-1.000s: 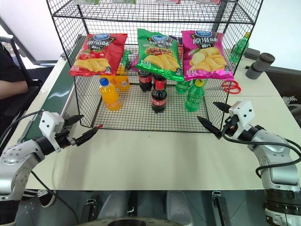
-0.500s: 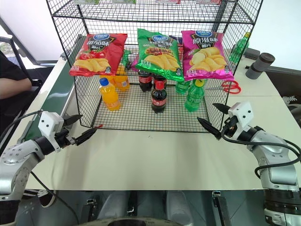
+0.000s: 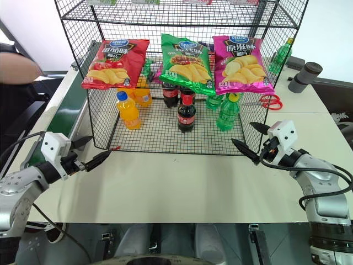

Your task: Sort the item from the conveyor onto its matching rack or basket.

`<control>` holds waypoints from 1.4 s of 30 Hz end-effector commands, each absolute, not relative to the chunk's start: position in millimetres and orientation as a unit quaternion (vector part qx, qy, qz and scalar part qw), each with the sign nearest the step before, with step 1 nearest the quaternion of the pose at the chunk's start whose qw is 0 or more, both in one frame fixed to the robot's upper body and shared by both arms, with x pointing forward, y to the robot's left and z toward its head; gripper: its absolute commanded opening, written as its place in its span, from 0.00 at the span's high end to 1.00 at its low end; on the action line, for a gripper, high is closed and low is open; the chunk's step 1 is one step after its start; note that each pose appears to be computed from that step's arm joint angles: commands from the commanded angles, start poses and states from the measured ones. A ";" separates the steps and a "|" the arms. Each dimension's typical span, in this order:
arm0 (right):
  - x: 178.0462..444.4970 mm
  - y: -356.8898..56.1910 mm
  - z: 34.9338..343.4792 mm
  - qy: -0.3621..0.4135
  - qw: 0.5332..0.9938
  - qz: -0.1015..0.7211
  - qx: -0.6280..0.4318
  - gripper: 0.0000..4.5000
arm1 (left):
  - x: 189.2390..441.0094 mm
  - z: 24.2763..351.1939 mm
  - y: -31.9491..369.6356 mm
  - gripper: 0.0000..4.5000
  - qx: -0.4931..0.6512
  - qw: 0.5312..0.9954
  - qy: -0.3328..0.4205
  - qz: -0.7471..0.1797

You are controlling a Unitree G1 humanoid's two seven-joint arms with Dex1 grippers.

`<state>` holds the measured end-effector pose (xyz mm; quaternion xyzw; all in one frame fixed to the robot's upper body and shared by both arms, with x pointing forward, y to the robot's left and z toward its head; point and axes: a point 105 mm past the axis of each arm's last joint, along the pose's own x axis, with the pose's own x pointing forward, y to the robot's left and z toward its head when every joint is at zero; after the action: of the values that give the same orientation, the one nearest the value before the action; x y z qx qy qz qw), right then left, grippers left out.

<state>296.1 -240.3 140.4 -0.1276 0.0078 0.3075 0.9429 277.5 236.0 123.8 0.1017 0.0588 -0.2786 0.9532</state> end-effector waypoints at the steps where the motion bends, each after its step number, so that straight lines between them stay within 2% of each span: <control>1: 300.6 -237.4 149.9 -0.019 0.942 0.306 -0.134 0.01 | 282.0 135.2 239.5 0.00 0.109 0.956 0.036 -0.270; 42: 300.3 -213.4 149.8 -0.032 0.939 0.319 -0.122 0.01 | 288.6 131.0 226.0 0.00 0.102 0.950 0.032 -0.294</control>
<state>300.4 -216.0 139.4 -0.1191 -0.0074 0.3157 0.9413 287.7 225.3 121.0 0.0912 0.0485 -0.2962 0.9495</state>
